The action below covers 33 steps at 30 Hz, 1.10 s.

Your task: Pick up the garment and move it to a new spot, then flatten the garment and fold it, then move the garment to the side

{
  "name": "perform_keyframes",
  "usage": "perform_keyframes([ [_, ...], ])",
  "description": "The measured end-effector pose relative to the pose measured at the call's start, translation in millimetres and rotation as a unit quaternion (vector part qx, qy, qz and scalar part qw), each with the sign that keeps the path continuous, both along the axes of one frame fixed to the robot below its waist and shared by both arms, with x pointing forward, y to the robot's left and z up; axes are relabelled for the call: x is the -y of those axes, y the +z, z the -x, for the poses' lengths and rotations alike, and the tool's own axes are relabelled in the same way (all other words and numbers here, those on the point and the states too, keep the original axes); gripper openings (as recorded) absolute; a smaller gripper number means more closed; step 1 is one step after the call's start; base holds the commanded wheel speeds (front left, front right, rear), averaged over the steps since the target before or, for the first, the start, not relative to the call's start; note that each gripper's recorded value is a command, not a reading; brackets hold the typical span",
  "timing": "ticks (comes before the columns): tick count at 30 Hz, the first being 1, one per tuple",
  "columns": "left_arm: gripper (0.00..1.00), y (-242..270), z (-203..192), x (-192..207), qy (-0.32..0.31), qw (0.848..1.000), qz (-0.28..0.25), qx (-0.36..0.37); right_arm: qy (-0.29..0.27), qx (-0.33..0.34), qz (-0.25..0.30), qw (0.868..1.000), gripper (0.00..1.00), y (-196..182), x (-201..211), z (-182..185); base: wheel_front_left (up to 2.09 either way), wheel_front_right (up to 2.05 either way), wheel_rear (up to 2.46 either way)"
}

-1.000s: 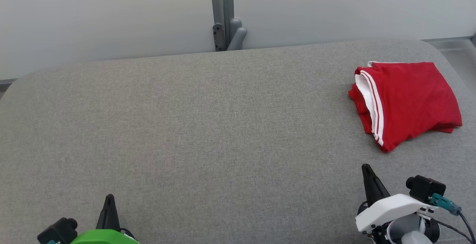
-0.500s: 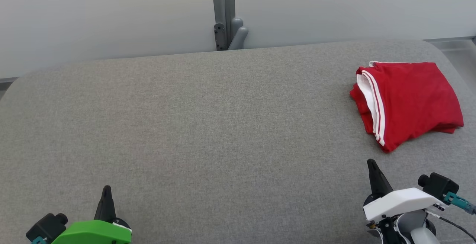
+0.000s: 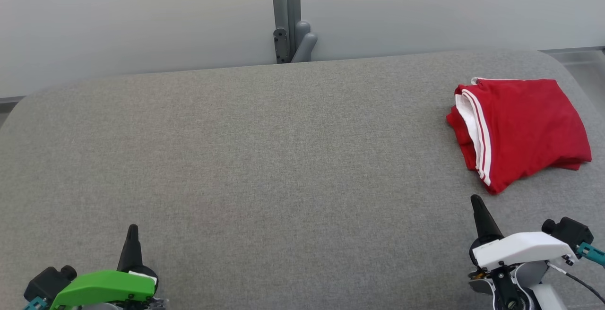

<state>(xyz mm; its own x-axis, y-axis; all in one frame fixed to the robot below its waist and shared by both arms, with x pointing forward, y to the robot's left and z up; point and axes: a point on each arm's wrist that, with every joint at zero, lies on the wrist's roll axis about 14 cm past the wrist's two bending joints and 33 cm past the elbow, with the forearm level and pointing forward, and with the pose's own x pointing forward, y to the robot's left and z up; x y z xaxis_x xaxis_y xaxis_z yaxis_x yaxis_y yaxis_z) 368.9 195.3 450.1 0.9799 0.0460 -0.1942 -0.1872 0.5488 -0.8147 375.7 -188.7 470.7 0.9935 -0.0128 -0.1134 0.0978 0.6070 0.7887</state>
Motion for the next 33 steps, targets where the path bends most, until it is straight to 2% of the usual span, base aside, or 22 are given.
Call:
perform_keyframes([
  [16, 0.00, 12.7, -7.1, -1.4, 0.009, 0.996, 0.084, 0.021, -0.011, 0.008, -0.091, 0.996, 0.00, 6.8, 3.1, -4.6, 0.00, 0.00, 0.00],
  [33, 0.00, 26.3, -13.8, -3.0, 0.012, 0.986, 0.161, 0.044, -0.014, 0.022, -0.179, 0.984, 0.00, 17.3, 4.4, -11.0, 0.00, 0.00, 0.00],
])
